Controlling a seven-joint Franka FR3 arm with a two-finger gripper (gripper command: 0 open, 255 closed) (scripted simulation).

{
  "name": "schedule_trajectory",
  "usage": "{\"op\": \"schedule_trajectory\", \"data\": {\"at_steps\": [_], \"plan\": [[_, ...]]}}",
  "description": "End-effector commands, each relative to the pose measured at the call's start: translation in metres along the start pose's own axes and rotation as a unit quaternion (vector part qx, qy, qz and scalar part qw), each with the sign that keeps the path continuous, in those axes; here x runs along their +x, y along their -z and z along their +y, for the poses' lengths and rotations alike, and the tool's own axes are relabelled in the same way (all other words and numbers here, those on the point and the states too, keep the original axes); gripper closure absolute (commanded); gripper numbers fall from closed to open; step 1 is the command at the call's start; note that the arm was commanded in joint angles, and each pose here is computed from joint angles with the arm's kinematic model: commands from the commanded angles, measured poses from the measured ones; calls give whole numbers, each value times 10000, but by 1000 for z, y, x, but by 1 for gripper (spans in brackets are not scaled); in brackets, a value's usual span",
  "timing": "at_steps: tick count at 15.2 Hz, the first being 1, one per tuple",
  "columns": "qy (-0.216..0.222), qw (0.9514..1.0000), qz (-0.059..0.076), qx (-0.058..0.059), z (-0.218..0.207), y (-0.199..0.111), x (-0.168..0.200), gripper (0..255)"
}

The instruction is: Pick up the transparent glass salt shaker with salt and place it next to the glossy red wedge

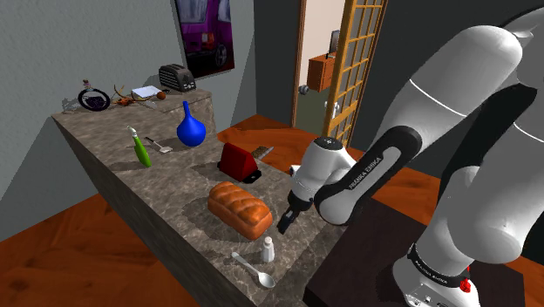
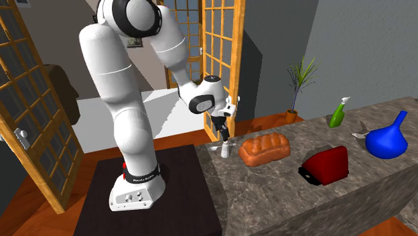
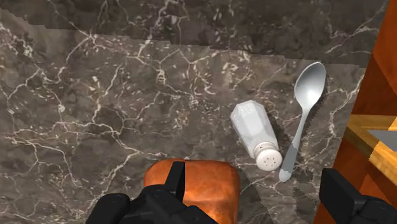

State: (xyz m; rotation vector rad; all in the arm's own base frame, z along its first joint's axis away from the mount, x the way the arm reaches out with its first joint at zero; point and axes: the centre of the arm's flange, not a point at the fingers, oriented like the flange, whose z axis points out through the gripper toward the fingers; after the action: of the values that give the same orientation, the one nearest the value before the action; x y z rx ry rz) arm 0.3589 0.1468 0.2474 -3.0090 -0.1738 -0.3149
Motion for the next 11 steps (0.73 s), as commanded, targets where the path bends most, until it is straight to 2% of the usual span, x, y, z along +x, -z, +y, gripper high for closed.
{"op": "schedule_trajectory", "data": {"at_steps": [1,6,11], "plan": [[12,10000,50,42,-6,-28,4,0],[49,9998,138,123,-22,-91,6,0],[52,9998,147,131,-24,-119,7,0]]}}
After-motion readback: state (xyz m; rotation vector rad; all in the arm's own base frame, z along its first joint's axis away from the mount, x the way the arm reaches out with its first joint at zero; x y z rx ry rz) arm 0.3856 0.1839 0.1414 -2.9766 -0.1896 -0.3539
